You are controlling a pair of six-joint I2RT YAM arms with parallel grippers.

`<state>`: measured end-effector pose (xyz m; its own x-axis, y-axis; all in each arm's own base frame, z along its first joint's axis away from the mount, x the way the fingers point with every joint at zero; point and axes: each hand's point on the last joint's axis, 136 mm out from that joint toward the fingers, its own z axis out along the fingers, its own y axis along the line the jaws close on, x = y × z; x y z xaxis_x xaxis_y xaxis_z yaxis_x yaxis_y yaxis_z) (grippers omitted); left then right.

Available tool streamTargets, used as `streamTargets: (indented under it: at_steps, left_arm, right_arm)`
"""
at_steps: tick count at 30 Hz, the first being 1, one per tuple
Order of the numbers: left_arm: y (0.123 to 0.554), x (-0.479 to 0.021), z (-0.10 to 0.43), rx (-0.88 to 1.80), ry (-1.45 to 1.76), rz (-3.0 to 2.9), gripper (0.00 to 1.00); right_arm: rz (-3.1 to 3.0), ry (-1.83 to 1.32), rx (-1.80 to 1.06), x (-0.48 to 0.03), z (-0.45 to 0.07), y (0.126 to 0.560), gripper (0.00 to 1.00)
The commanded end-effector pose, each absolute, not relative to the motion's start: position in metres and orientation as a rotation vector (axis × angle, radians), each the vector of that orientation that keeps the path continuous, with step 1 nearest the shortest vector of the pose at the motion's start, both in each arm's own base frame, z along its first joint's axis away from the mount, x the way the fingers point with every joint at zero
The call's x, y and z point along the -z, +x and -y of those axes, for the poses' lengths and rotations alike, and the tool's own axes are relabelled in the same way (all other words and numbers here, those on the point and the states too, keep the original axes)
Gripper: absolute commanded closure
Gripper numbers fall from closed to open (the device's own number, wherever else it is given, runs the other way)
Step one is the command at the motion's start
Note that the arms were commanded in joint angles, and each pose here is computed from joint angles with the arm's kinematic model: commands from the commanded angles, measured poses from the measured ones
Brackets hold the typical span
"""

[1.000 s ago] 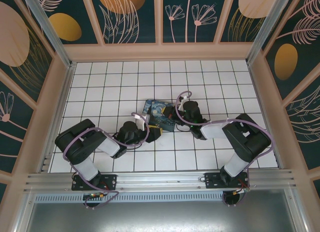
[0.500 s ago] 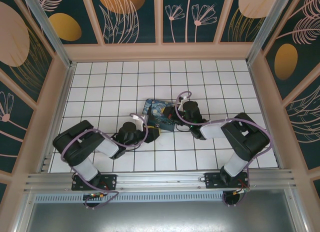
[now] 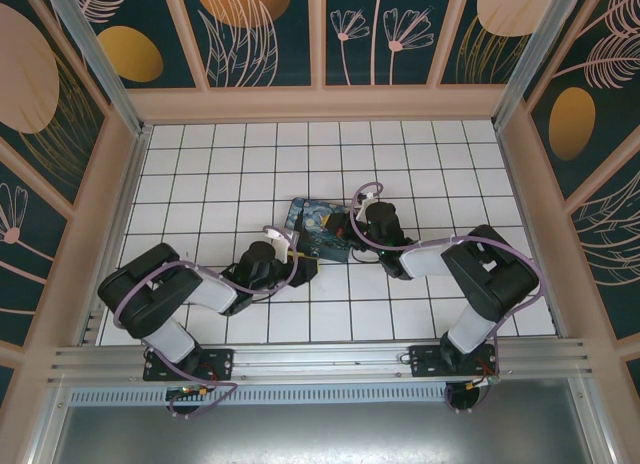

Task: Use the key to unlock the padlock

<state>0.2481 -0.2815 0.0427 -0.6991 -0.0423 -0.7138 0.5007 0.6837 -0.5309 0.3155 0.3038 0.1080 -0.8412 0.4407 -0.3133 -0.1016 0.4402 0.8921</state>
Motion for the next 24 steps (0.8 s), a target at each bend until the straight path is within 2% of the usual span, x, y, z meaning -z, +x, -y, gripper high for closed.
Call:
streamTargets:
  at_steps: [1,16,24]
  left_arm:
    - [0.253,-0.04,0.287,0.935,0.386,-2.16,0.41]
    - [0.261,-0.027,0.304,0.93,0.464,-2.188,0.41]
    - [0.249,-0.049,0.321,1.105,0.51,-2.123,0.4]
  right_arm:
    - [-2.169,0.275,-1.423,-0.11,-0.305,0.317,1.0]
    - [-2.175,0.275,-1.427,-0.107,-0.306,0.317,1.0]
    - [-2.181,0.278,-1.426,-0.104,-0.307,0.317,1.0]
